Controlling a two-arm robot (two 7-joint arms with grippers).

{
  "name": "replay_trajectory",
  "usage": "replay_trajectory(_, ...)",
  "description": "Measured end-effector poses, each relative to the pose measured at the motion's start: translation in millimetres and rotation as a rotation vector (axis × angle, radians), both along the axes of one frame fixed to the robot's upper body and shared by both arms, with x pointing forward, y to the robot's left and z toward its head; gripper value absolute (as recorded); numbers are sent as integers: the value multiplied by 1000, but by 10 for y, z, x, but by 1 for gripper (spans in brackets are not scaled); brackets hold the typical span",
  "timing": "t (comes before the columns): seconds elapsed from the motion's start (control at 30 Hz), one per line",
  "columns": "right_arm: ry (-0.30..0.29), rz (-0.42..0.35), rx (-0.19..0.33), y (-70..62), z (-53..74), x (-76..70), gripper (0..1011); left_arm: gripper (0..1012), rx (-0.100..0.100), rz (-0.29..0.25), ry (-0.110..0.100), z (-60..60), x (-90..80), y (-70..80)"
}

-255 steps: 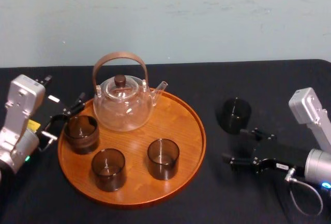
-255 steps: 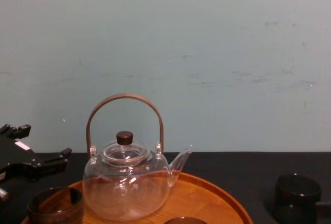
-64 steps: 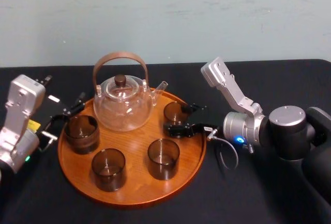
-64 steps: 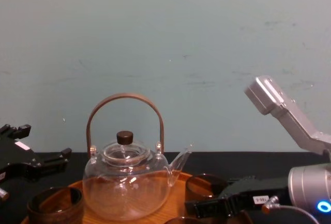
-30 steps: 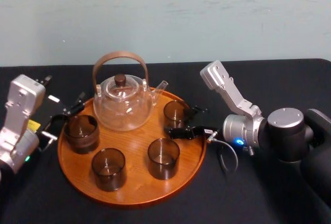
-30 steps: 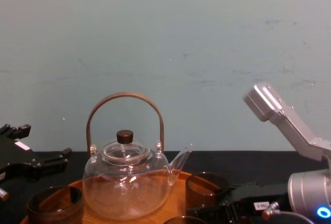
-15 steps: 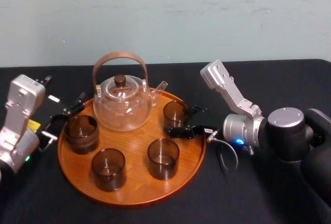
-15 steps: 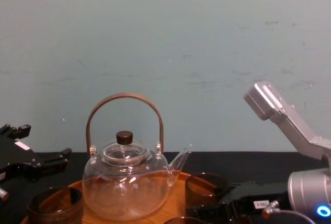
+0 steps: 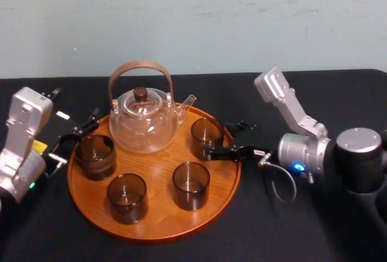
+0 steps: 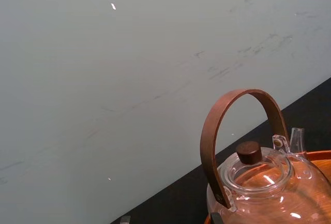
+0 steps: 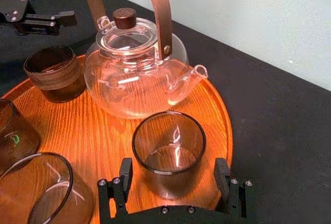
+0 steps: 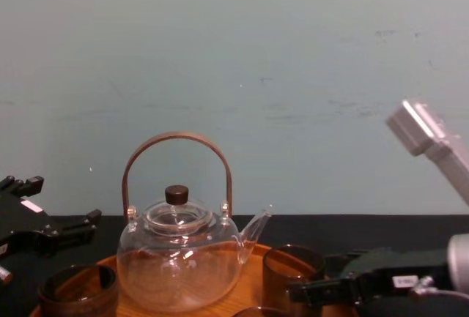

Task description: Pick up the glass from the table and place it on the tray.

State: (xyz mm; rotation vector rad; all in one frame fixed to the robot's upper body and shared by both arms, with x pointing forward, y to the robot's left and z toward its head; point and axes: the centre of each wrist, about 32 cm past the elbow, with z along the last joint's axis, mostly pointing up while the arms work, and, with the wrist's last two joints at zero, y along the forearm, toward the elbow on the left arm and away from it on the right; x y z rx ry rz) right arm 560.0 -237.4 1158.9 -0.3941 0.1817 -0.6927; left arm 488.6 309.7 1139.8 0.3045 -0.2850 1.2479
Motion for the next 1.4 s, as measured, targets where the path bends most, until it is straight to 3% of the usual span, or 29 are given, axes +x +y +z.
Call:
replay_trajectory(0.5, -20, -56, -4, -316, 117, -248, 1002, 1001, 0, 0, 0, 0, 0, 0)
replay_trajectory(0.9, -46, -185, 24, -652, 197, -436, 1002, 1001, 0, 0, 0, 0, 0, 0)
replay_trajectory(1.03, -69, -259, 44, -737, 170, -502, 1003, 1001, 0, 0, 0, 0, 0, 0)
replay_trajectory(1.4, -167, -382, 112, -757, -28, -668, 1002, 1001, 0, 0, 0, 0, 0, 0)
